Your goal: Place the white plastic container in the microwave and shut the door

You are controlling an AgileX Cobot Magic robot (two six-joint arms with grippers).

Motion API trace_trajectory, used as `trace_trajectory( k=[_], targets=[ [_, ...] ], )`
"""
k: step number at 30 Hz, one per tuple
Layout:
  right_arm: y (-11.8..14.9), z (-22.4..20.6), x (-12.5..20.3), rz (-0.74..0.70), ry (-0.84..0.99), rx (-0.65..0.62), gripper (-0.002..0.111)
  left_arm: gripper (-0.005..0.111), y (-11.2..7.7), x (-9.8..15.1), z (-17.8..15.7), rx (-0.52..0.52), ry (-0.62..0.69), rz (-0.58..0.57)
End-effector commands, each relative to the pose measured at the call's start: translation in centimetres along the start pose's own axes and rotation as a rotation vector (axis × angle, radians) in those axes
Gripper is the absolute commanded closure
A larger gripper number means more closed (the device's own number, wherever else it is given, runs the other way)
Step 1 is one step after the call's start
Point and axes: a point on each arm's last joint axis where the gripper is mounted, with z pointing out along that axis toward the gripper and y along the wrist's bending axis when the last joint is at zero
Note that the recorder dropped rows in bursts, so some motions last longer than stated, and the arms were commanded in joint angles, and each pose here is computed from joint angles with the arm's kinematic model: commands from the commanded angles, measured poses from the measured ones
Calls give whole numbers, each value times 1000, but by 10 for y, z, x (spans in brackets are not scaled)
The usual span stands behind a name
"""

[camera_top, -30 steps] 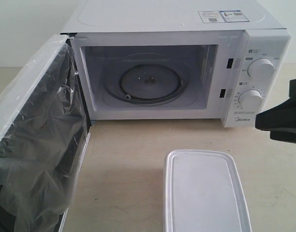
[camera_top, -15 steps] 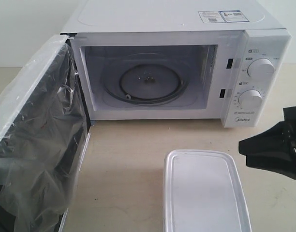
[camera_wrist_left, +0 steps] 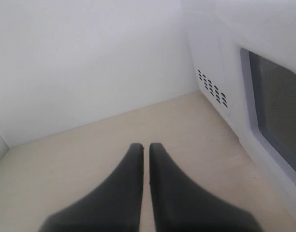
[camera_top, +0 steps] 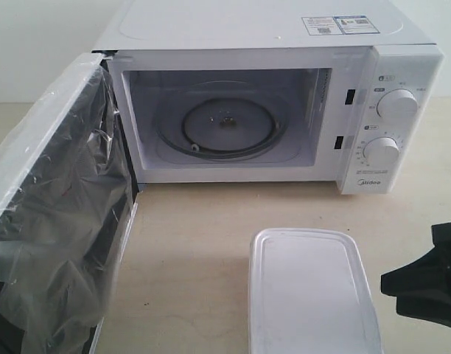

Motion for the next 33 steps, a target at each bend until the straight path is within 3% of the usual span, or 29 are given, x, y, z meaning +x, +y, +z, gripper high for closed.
trace_trajectory(
  k=[1,33],
  targets=[
    [-3,7,1,5,19,20,72,102,0,1,0,-5,-6,-19],
    [-4,25,0,23,62,-19,72,102,0,1,0,-5,-6,-19]
  ],
)
